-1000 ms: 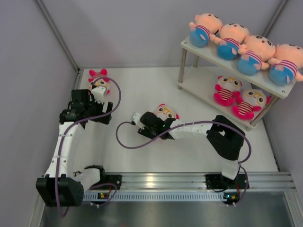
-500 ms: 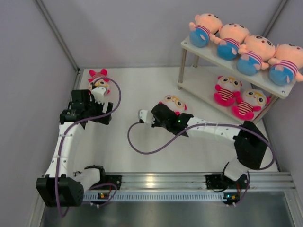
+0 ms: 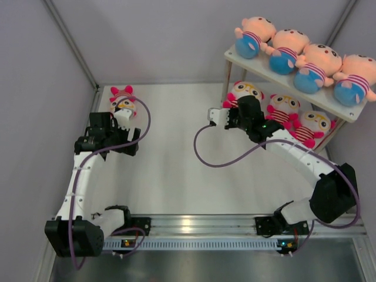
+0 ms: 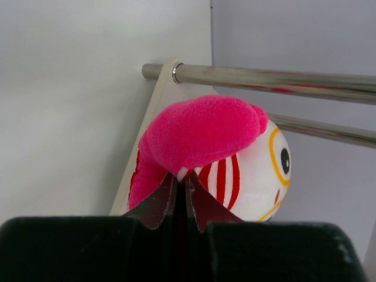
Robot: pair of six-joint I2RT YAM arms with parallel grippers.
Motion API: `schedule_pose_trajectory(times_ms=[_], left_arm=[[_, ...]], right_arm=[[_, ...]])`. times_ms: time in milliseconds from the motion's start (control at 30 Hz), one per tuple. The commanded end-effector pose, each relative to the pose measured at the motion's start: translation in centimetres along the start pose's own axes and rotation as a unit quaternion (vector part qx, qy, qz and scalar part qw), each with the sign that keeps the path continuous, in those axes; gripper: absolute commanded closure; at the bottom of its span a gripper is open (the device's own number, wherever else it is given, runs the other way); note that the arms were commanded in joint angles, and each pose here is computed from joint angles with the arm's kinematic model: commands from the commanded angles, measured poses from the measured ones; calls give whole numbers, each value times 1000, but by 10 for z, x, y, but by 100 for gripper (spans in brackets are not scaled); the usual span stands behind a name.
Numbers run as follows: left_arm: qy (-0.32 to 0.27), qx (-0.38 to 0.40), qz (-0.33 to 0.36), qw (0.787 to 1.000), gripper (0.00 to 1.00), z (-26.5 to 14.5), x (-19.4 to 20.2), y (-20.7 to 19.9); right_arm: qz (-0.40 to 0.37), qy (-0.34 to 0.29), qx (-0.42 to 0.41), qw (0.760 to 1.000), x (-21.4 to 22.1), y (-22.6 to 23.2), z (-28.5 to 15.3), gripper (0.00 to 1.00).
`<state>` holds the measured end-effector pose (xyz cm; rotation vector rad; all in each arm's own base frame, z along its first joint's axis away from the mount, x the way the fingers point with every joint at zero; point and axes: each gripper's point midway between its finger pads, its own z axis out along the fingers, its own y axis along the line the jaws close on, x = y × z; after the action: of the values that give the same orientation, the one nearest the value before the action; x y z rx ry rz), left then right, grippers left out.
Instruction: Place and organize the stuffed toys onto the shelf
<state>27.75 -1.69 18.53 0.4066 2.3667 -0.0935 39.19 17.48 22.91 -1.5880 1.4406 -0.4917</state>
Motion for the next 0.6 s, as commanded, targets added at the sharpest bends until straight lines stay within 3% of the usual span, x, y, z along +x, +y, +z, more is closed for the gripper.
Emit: schedule_pose_trajectory(times_ms=[0,267,567], left_arm=[[-2,5,3,1000,2,2,1,-1],[11,-1,2,1000,2,7,4,3],[28,7,0,1000,2,17,8,3]], right_arm=[[-28,-55,-14,998,6,-6,21,100],[-21,-18,-22,999,53,-13,74,100],[15,32,-26,999,111,-6,83,100]])
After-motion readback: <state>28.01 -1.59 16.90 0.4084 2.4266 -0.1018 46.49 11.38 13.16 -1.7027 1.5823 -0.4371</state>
